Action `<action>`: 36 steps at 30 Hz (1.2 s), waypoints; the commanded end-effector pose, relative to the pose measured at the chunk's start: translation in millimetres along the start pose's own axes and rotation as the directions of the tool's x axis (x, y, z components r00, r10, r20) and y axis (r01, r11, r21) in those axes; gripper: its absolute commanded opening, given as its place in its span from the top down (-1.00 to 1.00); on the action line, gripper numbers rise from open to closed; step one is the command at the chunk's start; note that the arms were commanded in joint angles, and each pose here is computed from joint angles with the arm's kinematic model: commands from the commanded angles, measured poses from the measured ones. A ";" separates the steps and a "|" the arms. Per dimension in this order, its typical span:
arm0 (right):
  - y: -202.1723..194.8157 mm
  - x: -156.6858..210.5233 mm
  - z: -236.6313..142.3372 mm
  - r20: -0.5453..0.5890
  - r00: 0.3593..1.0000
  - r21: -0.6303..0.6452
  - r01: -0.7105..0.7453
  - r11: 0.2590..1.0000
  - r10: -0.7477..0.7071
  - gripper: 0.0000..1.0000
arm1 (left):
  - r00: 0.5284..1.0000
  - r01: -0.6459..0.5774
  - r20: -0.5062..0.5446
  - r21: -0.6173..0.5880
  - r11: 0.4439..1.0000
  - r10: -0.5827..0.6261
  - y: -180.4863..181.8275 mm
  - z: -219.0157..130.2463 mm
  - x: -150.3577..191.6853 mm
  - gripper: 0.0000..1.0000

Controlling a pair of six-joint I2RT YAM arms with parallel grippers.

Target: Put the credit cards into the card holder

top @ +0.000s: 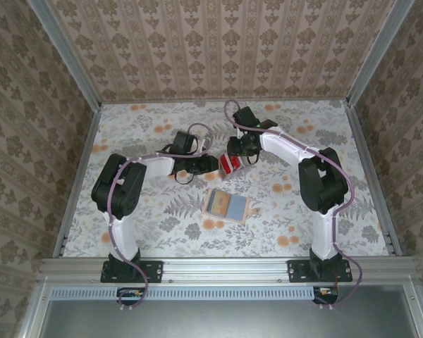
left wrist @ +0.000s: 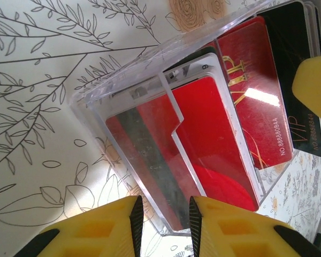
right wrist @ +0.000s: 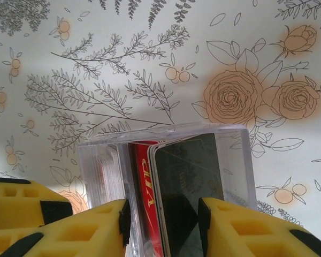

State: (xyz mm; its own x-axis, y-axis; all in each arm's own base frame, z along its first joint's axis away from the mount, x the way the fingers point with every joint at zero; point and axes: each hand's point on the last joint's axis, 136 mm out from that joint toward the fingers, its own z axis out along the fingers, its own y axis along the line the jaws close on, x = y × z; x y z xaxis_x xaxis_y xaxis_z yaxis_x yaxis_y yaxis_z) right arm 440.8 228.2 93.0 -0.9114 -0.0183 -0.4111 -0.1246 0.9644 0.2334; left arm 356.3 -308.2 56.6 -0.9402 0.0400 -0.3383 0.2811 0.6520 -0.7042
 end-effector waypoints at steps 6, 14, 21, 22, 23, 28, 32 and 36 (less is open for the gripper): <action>11.4 -3.7 -27.1 0.024 1.000 -0.039 0.015 0.999 -0.015 0.25 | 1.000 -0.008 0.009 0.037 0.999 0.008 -13.2 3.4 -9.2 0.37; -0.5 -1.7 -22.7 0.016 1.000 0.022 0.025 0.999 -0.025 0.21 | 1.000 -0.010 0.006 0.034 0.999 0.010 -13.4 3.7 -7.8 0.38; -7.6 0.6 -16.1 -0.007 0.999 0.069 0.039 0.997 -0.039 0.16 | 1.000 -0.009 0.006 0.034 0.999 0.008 -13.5 4.7 -8.0 0.37; -6.1 2.8 -12.5 -0.019 0.999 0.064 0.041 0.997 -0.040 0.15 | 1.000 -0.010 0.005 0.036 0.999 0.010 -14.1 5.3 -7.8 0.37; -4.4 4.5 -9.8 -0.026 0.999 0.058 0.044 0.997 -0.043 0.15 | 1.000 -0.008 0.004 0.035 0.999 0.008 -13.4 6.0 -7.5 0.37; -0.8 9.4 1.4 -0.055 0.998 0.047 0.043 0.998 -0.041 0.14 | 1.000 -0.012 -0.003 0.041 0.999 0.012 -16.4 10.5 -6.5 0.37; 5.6 10.1 3.9 -0.060 0.997 0.025 0.047 0.999 -0.045 0.15 | 1.000 -0.010 -0.012 0.041 0.999 0.011 -15.9 15.6 -5.0 0.37; 9.7 9.2 0.0 -0.055 0.997 0.010 0.049 0.999 -0.049 0.21 | 1.000 -0.008 -0.014 0.042 0.999 0.009 -15.8 18.3 -4.8 0.37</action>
State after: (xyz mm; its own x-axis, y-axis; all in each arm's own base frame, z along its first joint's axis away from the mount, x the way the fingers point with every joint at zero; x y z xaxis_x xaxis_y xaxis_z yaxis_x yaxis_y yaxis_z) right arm 435.5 228.0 85.8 -0.9203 -0.0608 -0.3864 -0.1413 0.9728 0.1834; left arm 354.6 -324.4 55.9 -0.9381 0.0627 -0.3407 0.2999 0.6395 -0.7079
